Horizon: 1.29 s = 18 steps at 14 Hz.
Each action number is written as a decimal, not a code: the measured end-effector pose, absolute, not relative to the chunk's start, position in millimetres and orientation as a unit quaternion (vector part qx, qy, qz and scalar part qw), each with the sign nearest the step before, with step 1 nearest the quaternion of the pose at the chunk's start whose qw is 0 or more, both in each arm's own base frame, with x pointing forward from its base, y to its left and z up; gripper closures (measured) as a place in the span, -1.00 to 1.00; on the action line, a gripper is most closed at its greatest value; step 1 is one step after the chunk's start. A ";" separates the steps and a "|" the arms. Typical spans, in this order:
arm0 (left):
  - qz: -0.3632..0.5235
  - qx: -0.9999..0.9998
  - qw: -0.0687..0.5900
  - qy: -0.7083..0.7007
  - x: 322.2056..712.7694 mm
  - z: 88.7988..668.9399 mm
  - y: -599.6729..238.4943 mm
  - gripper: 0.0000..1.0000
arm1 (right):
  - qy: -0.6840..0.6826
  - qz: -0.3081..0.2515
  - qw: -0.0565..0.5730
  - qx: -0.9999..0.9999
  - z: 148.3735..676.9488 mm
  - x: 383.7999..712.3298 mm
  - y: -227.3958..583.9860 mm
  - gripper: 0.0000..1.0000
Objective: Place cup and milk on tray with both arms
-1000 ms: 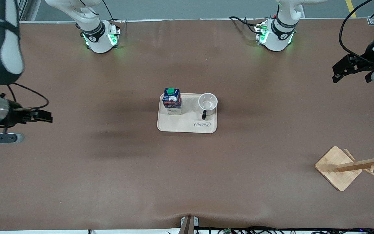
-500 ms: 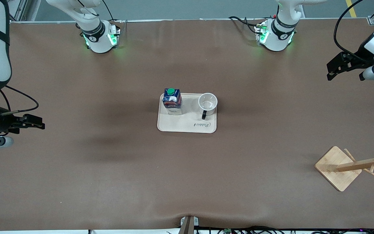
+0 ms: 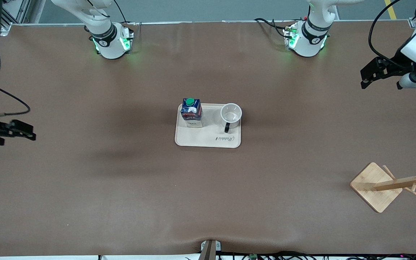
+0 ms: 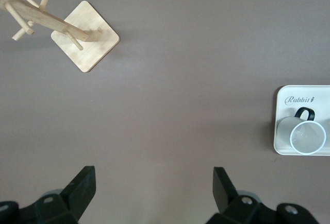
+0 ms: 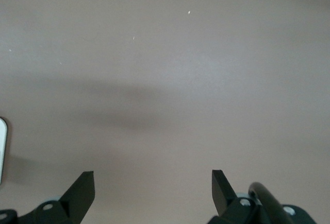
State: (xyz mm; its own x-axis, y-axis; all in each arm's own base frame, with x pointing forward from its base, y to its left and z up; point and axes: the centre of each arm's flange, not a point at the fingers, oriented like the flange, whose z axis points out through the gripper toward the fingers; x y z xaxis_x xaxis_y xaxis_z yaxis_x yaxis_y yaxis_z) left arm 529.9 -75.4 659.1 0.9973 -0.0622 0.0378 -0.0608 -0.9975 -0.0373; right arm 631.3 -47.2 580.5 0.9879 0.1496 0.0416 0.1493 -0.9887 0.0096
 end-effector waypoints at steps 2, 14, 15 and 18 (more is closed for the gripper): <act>-0.019 -0.999 0.018 0.035 529.0 658.9 -81.3 -1.00 | 0.072 0.039 0.005 0.997 608.1 602.7 -47.5 -1.00; -0.023 -0.999 0.018 0.030 529.7 663.0 -76.0 -1.00 | 0.027 0.080 0.009 0.996 645.0 542.9 -45.1 -1.00; -0.023 -0.999 0.018 0.030 529.9 663.2 -75.8 -1.00 | 0.028 0.080 0.009 0.996 645.5 542.8 -45.0 -1.00; -0.024 -0.999 0.017 0.029 530.4 663.6 -74.9 -1.00 | 0.028 0.074 0.009 0.997 645.5 541.5 -44.6 -1.00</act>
